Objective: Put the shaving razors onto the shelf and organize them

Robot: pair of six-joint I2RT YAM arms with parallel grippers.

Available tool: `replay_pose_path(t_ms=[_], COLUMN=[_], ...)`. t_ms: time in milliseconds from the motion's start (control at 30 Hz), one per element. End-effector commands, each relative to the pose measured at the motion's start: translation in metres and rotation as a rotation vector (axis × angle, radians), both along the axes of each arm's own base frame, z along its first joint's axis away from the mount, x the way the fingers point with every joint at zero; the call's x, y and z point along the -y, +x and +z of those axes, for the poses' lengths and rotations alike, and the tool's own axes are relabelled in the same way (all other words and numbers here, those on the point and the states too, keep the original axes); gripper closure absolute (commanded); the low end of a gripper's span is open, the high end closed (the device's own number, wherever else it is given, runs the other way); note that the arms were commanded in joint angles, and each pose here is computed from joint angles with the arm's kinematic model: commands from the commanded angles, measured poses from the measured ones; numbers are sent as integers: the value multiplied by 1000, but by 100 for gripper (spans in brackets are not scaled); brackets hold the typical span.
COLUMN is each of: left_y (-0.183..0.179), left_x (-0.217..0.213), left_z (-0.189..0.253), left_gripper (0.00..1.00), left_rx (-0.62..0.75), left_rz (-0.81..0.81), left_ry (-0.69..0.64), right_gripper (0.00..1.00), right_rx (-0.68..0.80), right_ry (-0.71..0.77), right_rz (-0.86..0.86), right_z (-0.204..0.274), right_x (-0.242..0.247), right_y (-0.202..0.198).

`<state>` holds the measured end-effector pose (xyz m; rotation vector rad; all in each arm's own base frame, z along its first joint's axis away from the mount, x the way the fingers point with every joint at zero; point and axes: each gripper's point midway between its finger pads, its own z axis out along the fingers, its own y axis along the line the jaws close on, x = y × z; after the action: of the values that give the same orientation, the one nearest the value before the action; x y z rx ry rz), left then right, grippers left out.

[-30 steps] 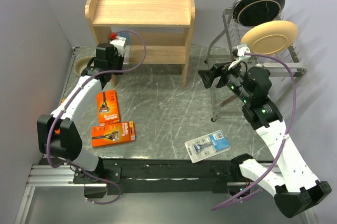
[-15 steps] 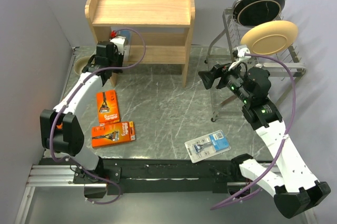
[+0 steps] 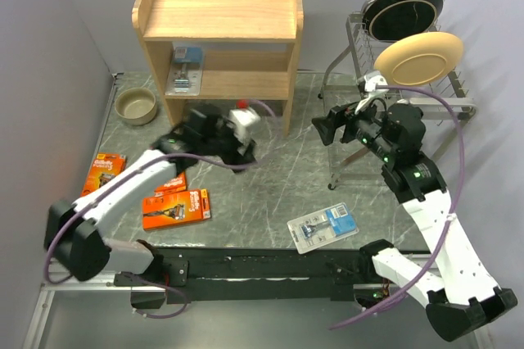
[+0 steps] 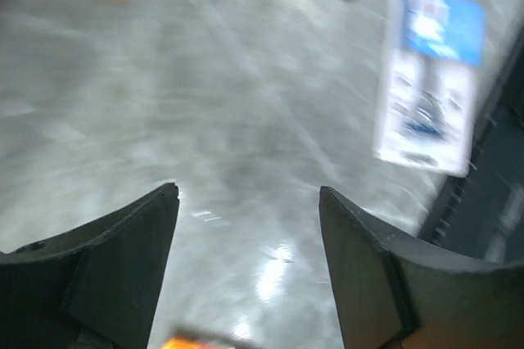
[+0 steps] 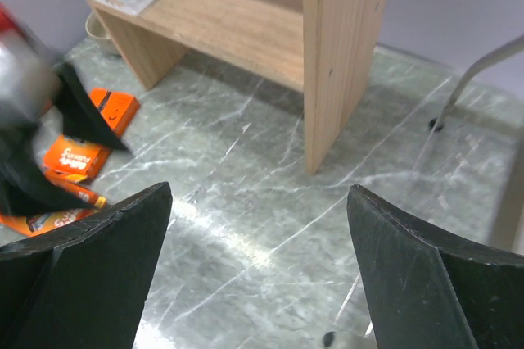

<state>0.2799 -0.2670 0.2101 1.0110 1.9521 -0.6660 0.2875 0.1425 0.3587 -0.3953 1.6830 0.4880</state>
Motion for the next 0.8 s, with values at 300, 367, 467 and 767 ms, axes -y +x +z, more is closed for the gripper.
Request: replay_pose_path(t_ms=[300, 367, 467, 767], left_y=[-107, -127, -145, -151], left_x=[139, 149, 166, 206], left_z=[-90, -100, -105, -124], left_gripper=[26, 27, 28, 24], left_rx=[-151, -176, -187, -165], left_rz=[-221, -258, -273, -202], left_ry=[8, 19, 15, 38], right_gripper=[5, 5, 5, 7], right_rx=[213, 224, 232, 287], right_ry=[-34, -45, -59, -18], right_rz=[-121, -119, -131, -123], right_z=[83, 87, 89, 112], right_x=[39, 40, 43, 47], right_y=[-32, -34, -34, -50])
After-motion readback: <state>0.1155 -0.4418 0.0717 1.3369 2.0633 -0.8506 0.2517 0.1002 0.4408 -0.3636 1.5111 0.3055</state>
